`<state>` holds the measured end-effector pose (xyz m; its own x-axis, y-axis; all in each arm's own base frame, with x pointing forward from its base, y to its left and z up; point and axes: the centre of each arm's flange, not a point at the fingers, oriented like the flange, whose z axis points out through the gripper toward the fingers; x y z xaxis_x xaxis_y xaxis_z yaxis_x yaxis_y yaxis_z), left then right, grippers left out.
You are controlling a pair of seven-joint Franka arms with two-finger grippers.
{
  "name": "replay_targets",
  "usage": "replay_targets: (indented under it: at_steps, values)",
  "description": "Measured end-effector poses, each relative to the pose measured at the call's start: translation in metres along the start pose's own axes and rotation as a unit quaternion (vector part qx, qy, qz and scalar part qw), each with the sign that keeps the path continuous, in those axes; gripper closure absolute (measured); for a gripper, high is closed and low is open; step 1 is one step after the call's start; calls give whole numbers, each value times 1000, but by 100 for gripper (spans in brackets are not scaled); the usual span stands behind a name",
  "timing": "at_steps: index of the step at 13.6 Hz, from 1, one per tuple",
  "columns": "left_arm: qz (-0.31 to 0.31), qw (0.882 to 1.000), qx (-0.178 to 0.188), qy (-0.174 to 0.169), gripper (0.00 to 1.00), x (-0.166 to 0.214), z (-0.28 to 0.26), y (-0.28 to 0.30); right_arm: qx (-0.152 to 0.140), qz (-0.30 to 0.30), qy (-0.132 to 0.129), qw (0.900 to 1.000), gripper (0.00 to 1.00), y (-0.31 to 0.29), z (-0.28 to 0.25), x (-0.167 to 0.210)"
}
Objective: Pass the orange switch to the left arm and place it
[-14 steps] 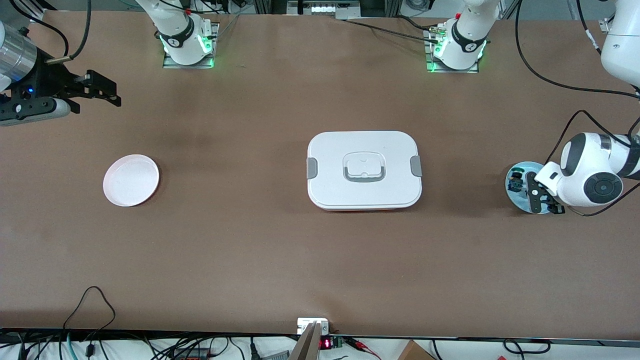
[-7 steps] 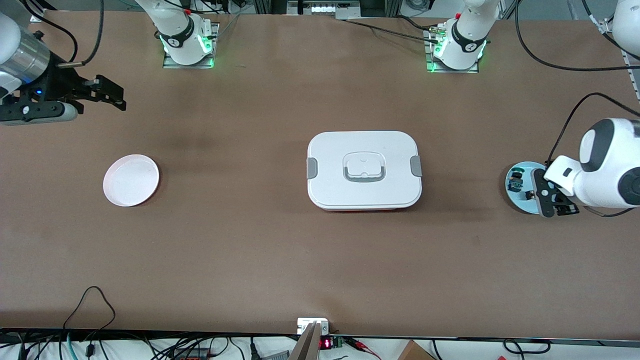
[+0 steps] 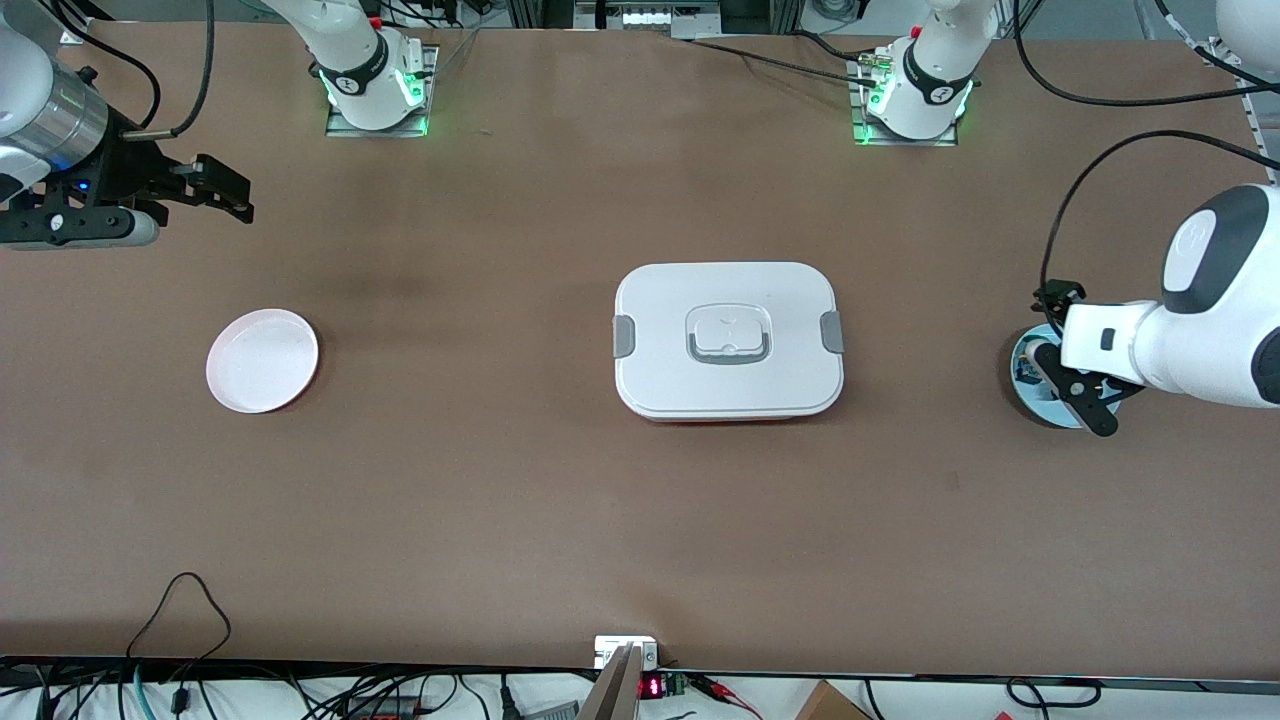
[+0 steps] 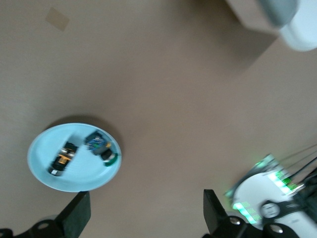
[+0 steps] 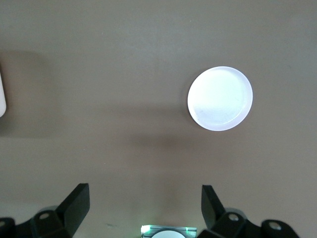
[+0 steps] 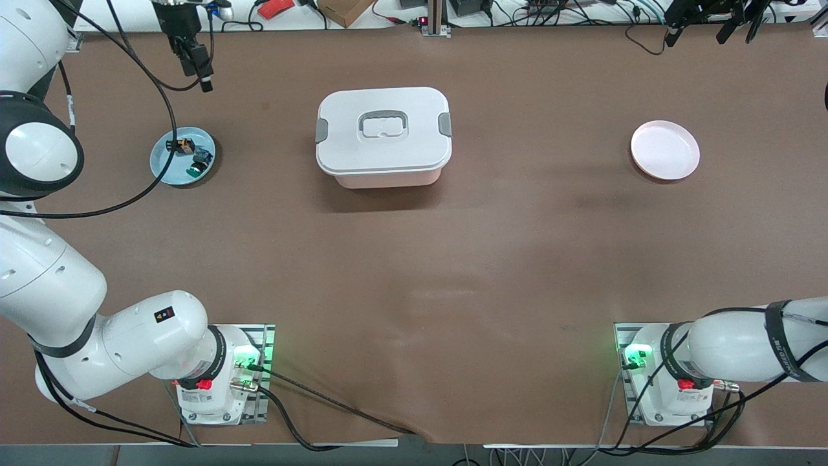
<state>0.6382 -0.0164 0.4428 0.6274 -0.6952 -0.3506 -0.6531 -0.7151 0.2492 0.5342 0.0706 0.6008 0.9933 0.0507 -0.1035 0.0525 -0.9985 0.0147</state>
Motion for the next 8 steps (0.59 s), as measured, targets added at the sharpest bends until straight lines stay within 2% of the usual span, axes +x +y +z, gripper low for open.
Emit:
replay_targets:
  at_steps: [1,3,4,6,8]
  values:
    - [-19,1000,-2,7,0,5,-12,12,-3,-2,0,1000,0,-2,0,0]
    - [-63,998,19,21,0,16,-36,37,-4,0,0,1000,0,-7,1,0]
    - [-96,994,27,39,0,18,-49,47,-5,2,0,1000,0,-7,2,0]
    - [-174,980,12,94,0,3,-73,57,-5,3,1,1000,0,-7,4,1]
    - [-246,957,14,151,0,-25,-86,54,-5,3,1,1000,0,-7,4,1]
